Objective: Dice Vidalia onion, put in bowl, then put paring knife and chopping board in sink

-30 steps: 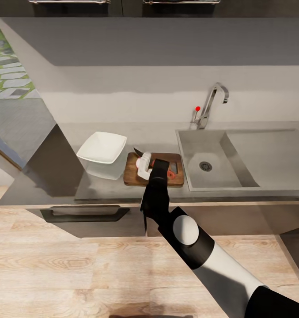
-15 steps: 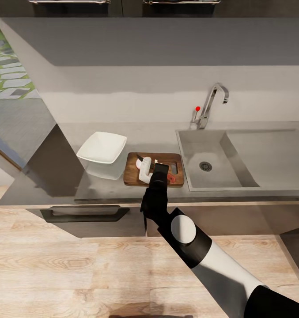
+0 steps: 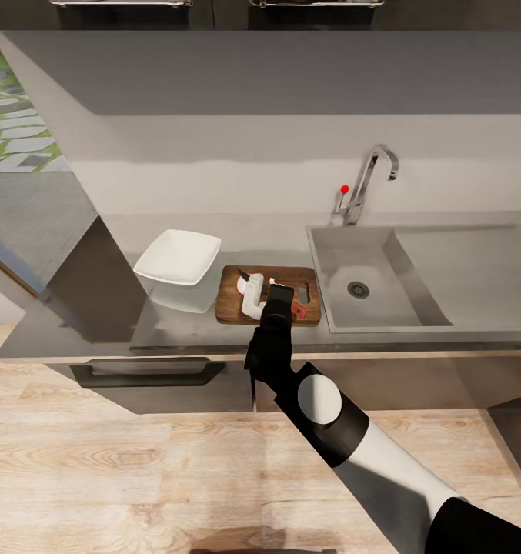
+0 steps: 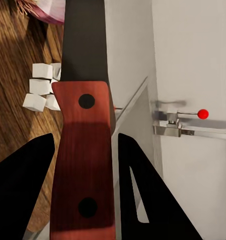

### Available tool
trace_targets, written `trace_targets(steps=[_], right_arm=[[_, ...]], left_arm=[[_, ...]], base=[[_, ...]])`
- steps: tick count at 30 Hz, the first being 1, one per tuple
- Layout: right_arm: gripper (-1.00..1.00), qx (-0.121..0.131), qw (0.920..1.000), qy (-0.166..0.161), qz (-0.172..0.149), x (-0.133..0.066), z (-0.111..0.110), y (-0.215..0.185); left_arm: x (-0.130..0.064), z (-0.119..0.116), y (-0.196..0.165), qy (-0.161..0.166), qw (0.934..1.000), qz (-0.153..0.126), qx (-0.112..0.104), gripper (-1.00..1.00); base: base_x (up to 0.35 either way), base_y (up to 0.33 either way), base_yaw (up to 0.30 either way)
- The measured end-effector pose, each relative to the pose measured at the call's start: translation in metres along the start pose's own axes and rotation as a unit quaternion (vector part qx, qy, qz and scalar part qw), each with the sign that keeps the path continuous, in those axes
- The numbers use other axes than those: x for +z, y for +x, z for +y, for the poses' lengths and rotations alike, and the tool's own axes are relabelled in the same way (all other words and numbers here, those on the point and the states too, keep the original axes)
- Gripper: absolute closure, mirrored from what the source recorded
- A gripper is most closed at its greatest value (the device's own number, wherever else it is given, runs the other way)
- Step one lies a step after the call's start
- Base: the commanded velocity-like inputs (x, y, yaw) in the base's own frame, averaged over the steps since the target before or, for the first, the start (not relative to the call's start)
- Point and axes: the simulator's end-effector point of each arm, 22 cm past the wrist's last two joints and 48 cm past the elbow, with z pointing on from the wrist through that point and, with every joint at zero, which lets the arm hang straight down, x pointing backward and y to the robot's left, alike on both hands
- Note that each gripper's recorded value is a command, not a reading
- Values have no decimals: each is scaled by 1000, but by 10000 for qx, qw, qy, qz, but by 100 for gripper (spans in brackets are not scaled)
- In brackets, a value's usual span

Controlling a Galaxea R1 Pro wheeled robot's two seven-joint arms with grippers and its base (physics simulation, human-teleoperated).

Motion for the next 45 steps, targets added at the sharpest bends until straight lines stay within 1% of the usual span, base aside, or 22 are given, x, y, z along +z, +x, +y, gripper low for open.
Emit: trace_targets(steps=[15,16,17,18,29,32,33,35,36,37,38,39,40,41,43,44,45], right_arm=[[100,-11,10000,0,9,0,0,0],[100,-71,10000,-6,40,2,3,2],[100,-217,9993,-226,197,11,25,11],[100,-249,9993,-206,204,11,25,11],[100,-247,9993,-200,201,11,24,11],[100,-202,9996,-135,171,9,19,9],[100,-138,9998,-63,125,6,11,7],[100,121,9998,152,-38,-4,-15,-1],[100,343,9989,304,-98,-9,-35,0],[100,537,9978,379,-98,-11,-48,4],[100,794,9957,486,-33,-11,-65,15],[100,973,9939,522,19,-11,-74,23],[100,1223,9904,626,120,-10,-90,38],[100,1351,9887,631,173,-8,-95,45],[100,1639,9834,649,433,-1,-104,73],[100,1834,9788,644,648,6,-108,95],[100,2011,9746,591,786,11,-108,111]], left_arm=[[0,0,0,1,10000,4,-3,-100],[0,0,1,0,10000,5,-2,-100],[0,0,0,-1,10000,4,1,-100],[0,0,0,0,10000,1,0,-100],[0,0,0,1,10000,4,-3,-100],[0,-1,0,2,10000,1,-5,-100],[0,-1,0,3,10000,1,-5,-100],[0,-1,0,4,10000,0,-2,-100],[0,-1,0,7,10000,0,-2,-100],[0,-1,0,8,10000,0,-3,-100],[0,-1,0,8,10000,1,-3,-100],[0,-2,0,11,10000,2,-8,-100],[0,-4,1,19,10000,6,-24,-100],[0,-5,1,20,10000,9,-29,-100],[0,-5,1,22,10000,10,-34,-100],[0,-6,1,23,10000,8,-36,-100],[0,-6,1,23,10000,7,-37,-100]], base=[[0,0,0],[0,0,0],[0,0,0],[0,0,0],[0,0,0],[0,0,0],[0,0,0],[0,0,0],[0,0,0],[0,0,0],[0,0,0],[0,0,0],[0,0,0],[0,0,0],[0,0,0],[0,0,0],[0,0,0]])
